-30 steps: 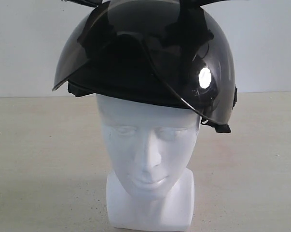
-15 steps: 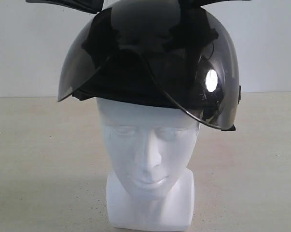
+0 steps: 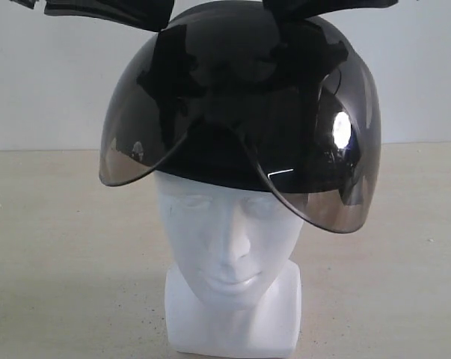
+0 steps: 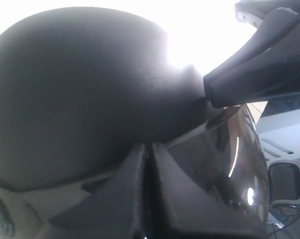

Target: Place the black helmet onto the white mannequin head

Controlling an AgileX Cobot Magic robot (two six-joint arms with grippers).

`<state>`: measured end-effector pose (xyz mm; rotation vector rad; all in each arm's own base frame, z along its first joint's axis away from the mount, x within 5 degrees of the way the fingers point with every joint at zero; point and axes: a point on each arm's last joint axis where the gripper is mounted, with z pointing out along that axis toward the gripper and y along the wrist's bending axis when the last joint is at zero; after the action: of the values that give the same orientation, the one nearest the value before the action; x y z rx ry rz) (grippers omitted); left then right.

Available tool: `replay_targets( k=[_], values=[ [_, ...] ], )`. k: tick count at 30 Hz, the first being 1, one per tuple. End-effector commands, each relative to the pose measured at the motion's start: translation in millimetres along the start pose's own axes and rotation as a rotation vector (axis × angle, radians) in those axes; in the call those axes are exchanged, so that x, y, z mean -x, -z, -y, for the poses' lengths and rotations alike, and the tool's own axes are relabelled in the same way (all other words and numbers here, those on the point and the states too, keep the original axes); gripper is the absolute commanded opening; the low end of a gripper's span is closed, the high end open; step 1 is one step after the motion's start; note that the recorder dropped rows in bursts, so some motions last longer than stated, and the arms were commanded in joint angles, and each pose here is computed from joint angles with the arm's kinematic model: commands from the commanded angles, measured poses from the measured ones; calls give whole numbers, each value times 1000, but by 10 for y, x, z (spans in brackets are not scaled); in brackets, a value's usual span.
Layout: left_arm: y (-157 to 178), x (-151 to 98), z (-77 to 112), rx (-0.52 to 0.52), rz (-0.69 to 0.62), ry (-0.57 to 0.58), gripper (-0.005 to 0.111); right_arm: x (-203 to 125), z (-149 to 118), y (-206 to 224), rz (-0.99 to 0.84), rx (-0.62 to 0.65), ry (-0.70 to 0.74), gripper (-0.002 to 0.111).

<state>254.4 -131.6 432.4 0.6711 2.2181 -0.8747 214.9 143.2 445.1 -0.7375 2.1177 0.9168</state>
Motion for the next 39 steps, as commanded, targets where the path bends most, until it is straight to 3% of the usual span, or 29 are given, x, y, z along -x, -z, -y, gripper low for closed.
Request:
replay_targets(
  k=[1, 9, 29, 39],
  values=[
    [-194, -227, -94, -23, -181, 31, 4, -106, 18, -40, -86, 15, 6, 0],
    [-251, -312, -144, -15, -216, 48, 4, -392, 176, -264, -165, 28, -48, 0],
    [-335, -448, -215, -7, -269, 73, 4, -453, 173, -281, -204, 52, -39, 0],
    [-95, -438, -46, 3, -207, 24, 4, -429, 128, -211, -163, 42, -24, 0]
  ],
)
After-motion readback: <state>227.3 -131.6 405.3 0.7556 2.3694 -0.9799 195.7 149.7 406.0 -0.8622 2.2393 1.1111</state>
